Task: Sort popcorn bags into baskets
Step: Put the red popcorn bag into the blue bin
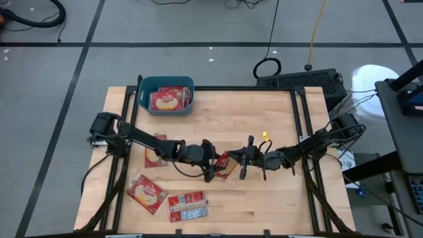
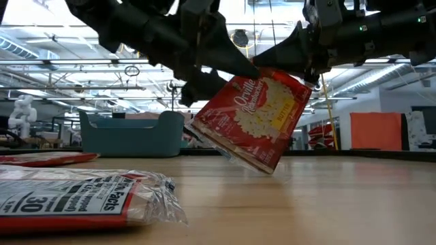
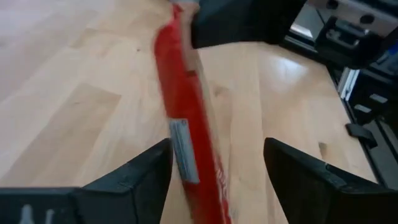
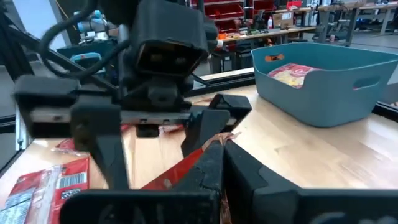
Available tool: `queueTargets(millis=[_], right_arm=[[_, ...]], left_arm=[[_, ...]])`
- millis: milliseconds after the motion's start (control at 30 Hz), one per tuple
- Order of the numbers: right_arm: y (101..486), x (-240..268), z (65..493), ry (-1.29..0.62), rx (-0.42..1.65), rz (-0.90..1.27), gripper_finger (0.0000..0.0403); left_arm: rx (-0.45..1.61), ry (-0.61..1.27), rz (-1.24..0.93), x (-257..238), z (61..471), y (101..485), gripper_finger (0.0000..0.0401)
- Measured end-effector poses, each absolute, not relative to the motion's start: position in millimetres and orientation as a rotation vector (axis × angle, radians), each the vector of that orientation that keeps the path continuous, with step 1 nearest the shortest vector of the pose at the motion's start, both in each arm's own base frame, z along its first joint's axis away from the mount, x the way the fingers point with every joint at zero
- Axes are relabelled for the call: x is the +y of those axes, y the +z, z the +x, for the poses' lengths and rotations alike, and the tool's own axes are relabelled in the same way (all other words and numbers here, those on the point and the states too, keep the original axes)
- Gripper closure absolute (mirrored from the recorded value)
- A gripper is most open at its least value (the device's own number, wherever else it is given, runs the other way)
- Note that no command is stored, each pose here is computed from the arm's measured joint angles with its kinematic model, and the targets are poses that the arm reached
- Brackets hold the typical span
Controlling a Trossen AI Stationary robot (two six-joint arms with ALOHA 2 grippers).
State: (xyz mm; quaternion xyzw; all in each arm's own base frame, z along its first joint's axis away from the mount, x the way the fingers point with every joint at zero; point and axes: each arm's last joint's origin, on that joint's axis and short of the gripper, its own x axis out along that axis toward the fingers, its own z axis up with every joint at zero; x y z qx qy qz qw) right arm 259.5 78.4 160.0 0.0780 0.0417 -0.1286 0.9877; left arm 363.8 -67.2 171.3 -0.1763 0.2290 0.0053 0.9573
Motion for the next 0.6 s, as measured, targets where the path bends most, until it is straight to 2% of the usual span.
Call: queueTargets(millis=[267, 600], right_arm=[[155, 79, 260, -0.259, 0.104, 0.155, 0.0403], [157, 79, 260, -0.257, 0.097, 0.131, 0.0403]], left_arm=[[0.509, -0.042, -0.361, -61, 367, 166, 0.0200], [0.525, -0.114, -0.349, -45, 369, 165, 0.0359]])
